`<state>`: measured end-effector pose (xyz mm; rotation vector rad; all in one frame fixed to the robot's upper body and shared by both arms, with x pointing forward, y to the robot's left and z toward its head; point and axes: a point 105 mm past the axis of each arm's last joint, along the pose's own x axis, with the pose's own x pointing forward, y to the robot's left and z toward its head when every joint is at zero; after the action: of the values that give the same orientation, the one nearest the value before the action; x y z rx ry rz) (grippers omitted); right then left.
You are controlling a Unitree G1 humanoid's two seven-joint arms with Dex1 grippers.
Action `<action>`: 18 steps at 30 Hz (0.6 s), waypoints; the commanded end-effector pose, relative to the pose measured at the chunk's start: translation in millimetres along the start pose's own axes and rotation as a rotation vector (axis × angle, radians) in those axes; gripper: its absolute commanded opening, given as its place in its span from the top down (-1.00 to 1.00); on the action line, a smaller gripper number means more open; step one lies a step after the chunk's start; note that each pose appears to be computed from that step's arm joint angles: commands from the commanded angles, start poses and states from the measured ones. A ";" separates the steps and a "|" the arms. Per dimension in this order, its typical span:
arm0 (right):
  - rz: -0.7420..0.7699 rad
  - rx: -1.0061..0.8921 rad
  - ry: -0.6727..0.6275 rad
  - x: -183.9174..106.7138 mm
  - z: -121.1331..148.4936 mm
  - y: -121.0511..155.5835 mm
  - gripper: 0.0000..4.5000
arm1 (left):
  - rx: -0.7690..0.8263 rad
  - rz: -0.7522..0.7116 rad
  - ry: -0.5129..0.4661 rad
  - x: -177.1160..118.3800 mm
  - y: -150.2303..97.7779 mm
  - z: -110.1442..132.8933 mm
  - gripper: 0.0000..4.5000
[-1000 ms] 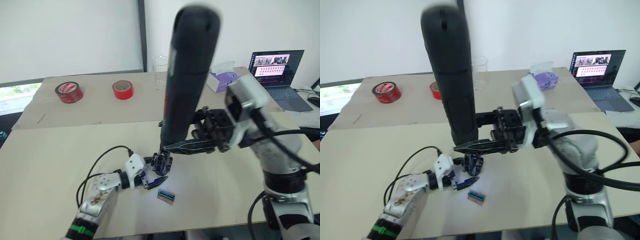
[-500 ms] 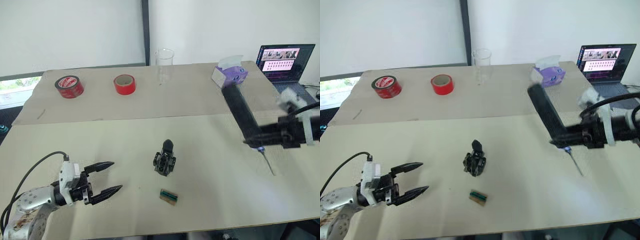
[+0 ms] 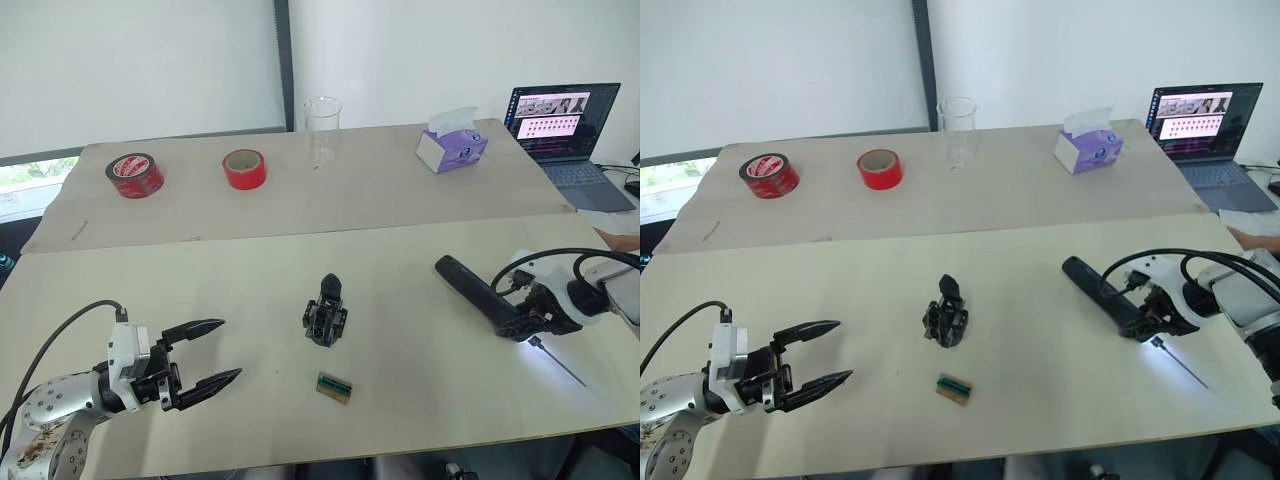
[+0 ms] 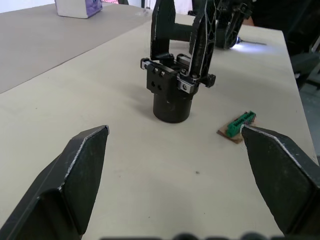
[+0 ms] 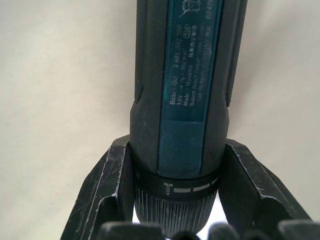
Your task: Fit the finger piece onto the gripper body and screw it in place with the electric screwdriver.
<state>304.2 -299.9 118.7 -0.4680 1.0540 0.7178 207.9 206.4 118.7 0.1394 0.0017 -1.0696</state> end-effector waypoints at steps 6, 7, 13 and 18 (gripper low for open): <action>-0.090 -0.059 -0.185 -40.2 20.9 -22.9 -0.99 | -0.045 0.101 0.126 -29.1 20.9 -12.9 -1.00; -0.094 -0.094 -0.219 -46.9 24.7 -22.8 -0.99 | -0.027 0.138 0.159 -33.7 25.5 -17.0 -1.00; 0.082 -0.609 -0.732 -73.1 67.8 40.1 -0.99 | 0.162 0.328 0.336 -68.6 40.2 -38.5 -1.00; 0.088 -0.773 -0.928 -55.4 74.2 74.0 -0.99 | 0.196 0.349 0.342 -77.9 41.2 -43.2 -1.00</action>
<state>287.1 -225.3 184.3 -0.5582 0.0268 1.2426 209.4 293.3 79.5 0.4464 0.2087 -0.7103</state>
